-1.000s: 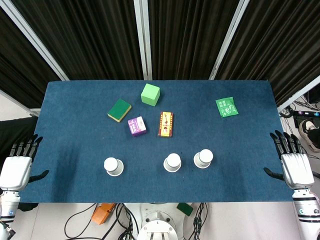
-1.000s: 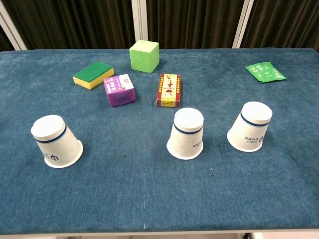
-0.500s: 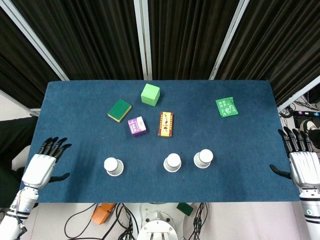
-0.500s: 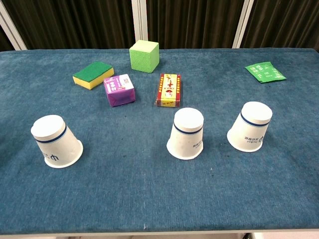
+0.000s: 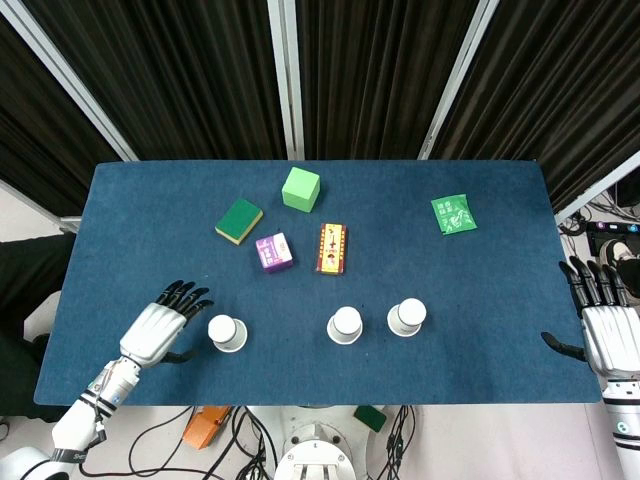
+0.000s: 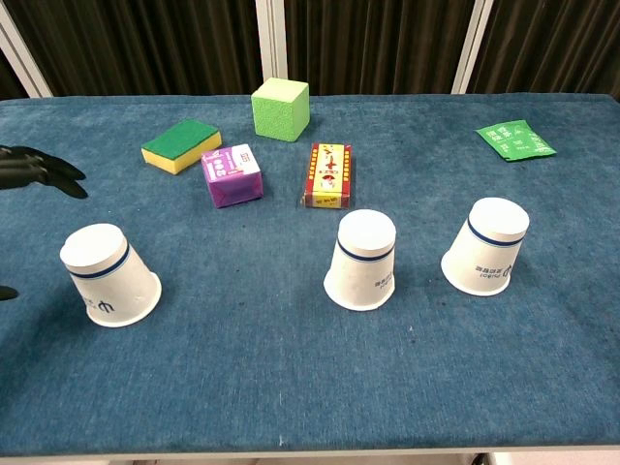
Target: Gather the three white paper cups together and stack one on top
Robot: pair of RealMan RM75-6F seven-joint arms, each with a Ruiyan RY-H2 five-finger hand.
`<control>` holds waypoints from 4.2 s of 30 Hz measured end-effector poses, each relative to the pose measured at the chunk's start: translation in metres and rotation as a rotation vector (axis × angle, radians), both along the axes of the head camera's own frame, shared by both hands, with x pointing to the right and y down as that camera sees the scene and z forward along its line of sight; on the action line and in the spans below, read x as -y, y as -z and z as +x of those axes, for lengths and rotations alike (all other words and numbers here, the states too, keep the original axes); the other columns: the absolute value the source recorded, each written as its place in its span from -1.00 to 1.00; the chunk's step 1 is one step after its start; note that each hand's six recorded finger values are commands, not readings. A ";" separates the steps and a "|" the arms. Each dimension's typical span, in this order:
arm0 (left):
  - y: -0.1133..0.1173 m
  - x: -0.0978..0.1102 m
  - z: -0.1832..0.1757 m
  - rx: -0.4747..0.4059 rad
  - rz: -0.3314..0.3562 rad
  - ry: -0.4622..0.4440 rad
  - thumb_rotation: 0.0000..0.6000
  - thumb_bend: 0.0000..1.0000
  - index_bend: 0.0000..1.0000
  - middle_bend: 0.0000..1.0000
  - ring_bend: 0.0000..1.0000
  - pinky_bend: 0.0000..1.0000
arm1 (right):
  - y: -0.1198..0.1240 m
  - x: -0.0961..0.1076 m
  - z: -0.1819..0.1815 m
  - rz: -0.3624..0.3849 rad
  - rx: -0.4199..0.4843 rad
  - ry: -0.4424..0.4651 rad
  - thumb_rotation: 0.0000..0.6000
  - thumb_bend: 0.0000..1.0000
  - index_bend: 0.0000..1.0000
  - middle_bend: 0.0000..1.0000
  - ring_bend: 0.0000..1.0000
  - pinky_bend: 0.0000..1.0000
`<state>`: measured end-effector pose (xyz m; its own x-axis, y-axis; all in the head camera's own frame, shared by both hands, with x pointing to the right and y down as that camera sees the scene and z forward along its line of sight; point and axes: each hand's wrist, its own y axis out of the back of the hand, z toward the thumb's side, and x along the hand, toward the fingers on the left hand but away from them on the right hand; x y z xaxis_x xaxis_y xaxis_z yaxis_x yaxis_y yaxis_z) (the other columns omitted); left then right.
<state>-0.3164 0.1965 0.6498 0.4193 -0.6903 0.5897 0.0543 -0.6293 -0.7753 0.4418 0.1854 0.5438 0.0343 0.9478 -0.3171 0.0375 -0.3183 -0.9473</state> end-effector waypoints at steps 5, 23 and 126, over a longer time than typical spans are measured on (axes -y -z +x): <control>-0.008 0.003 0.014 -0.006 -0.029 -0.002 1.00 -0.47 -0.55 -0.83 -0.93 -1.00 | -0.002 0.000 0.001 -0.006 0.002 -0.001 1.00 -0.71 -1.00 -0.82 -1.00 -0.89; -0.013 0.010 0.033 -0.048 -0.051 -0.002 1.00 -0.36 -0.24 -0.69 -0.89 -1.00 | -0.006 -0.001 0.004 -0.012 0.007 -0.011 1.00 -0.71 -1.00 -0.82 -1.00 -0.89; 0.027 0.022 -0.067 0.043 0.172 0.268 1.00 -0.72 -0.98 -0.79 -0.89 -1.00 | -0.138 0.039 -0.350 -0.433 0.307 0.522 1.00 -0.17 -0.22 -0.64 -0.84 -0.69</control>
